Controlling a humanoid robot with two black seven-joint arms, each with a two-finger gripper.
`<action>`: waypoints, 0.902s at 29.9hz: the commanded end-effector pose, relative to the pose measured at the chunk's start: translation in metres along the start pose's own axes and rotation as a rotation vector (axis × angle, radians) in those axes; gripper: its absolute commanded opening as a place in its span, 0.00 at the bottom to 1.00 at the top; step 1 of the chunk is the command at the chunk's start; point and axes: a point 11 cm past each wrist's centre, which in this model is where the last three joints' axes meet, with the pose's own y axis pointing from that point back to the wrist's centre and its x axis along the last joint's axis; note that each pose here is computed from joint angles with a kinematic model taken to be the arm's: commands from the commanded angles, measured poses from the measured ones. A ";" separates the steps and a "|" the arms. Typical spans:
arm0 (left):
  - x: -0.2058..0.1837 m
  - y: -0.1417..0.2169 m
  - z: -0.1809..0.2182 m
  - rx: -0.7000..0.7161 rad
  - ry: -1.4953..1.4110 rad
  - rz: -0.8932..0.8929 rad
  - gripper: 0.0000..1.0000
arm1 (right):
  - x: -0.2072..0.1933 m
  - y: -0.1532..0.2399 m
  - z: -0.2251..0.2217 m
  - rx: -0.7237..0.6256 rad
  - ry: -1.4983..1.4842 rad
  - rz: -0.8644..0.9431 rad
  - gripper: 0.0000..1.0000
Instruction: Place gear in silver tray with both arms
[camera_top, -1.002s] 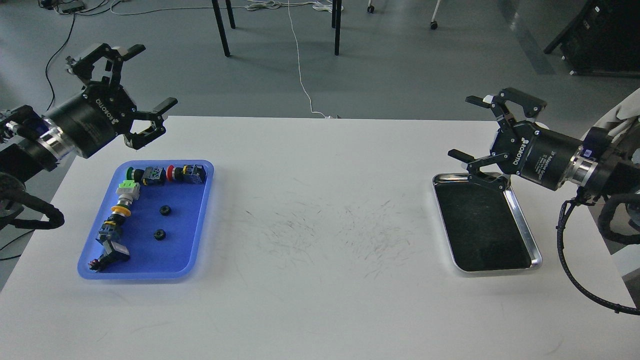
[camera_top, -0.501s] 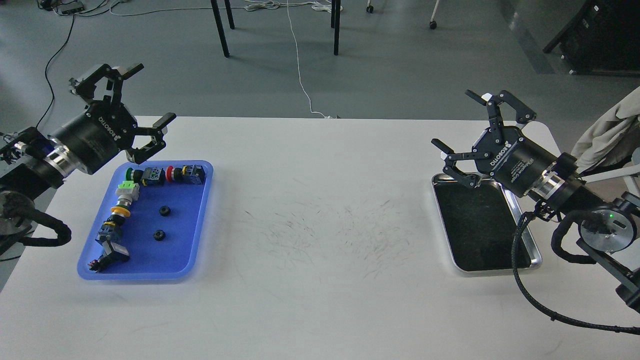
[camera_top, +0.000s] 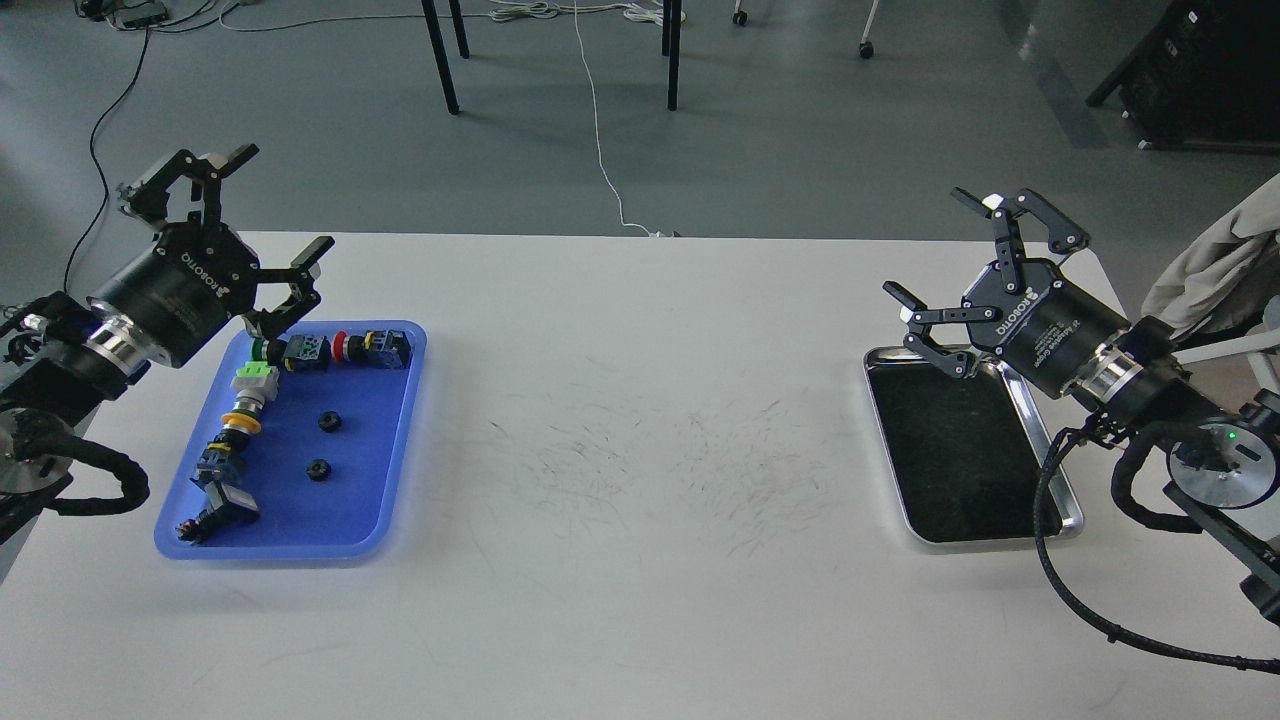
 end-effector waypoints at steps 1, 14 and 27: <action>0.001 0.001 -0.005 -0.013 0.047 0.010 0.98 | 0.004 0.001 -0.007 0.024 -0.008 0.033 0.99; 0.002 0.002 0.000 -0.045 0.050 0.013 0.98 | 0.028 0.035 -0.023 -0.025 0.079 0.183 0.99; 0.021 0.009 0.029 -0.210 0.062 0.074 0.98 | 0.029 0.039 -0.031 0.001 0.088 0.203 0.99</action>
